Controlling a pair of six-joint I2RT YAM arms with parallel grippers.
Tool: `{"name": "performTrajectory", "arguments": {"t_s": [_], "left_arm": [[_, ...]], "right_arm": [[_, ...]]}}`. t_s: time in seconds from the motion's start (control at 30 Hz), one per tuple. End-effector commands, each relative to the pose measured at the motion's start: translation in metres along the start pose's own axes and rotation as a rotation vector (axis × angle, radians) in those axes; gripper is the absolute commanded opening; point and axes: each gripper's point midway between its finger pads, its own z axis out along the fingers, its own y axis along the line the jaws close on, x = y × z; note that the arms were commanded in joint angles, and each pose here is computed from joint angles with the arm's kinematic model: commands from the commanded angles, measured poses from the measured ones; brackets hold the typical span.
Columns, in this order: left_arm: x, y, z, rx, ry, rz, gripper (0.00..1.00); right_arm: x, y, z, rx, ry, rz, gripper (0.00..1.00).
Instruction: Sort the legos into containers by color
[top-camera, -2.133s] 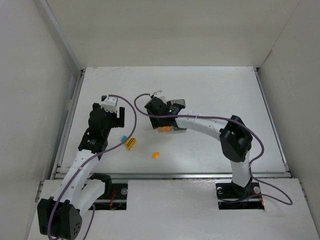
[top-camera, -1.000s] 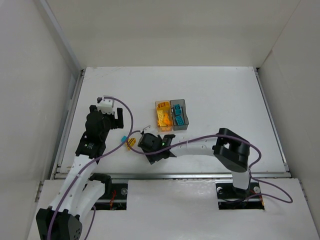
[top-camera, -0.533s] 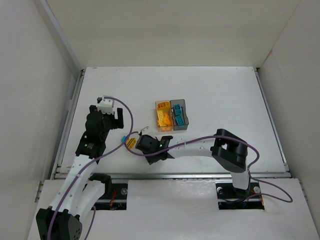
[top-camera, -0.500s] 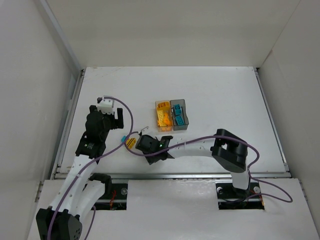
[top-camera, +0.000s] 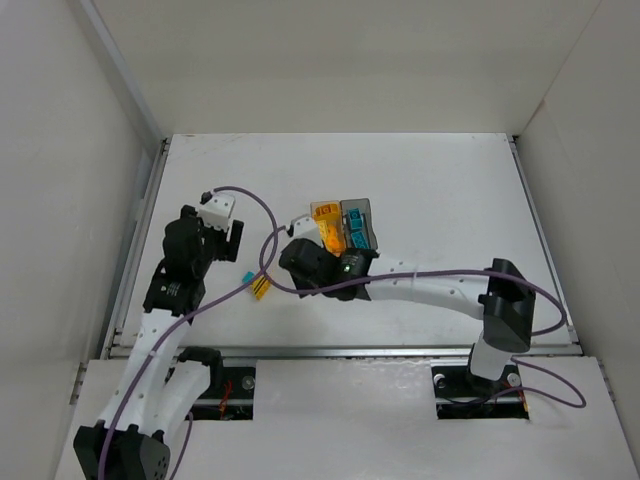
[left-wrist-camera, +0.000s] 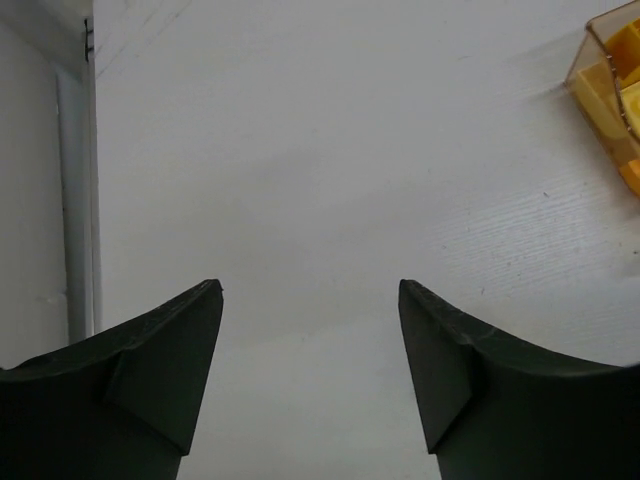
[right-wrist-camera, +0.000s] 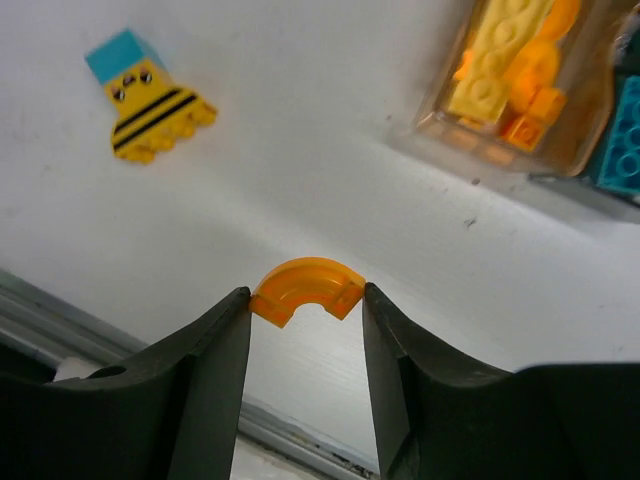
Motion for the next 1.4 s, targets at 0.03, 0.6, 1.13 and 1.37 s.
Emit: {"name": "performTrajectory", "arguments": {"t_s": [0.03,0.6,1.13,1.37], "left_arm": [[-0.044,-0.026,-0.021,0.262,-0.138,0.173,0.76],[0.072,-0.093,-0.027,1.060,-0.025,1.071,0.80],[0.126,-0.103,-0.012,1.256,0.039,1.276,0.83],[0.141,-0.109,0.000,1.262,0.041,1.309,0.75]], "right_arm": [[-0.058,-0.038,-0.002,0.021,-0.089,0.097,0.28],[-0.089,-0.100,0.080,-0.020,-0.032,0.167,0.26],[-0.079,-0.097,0.096,-0.063,0.025,0.143,0.79],[-0.081,-0.097,0.090,-0.066,0.015,0.145,0.81]]}}
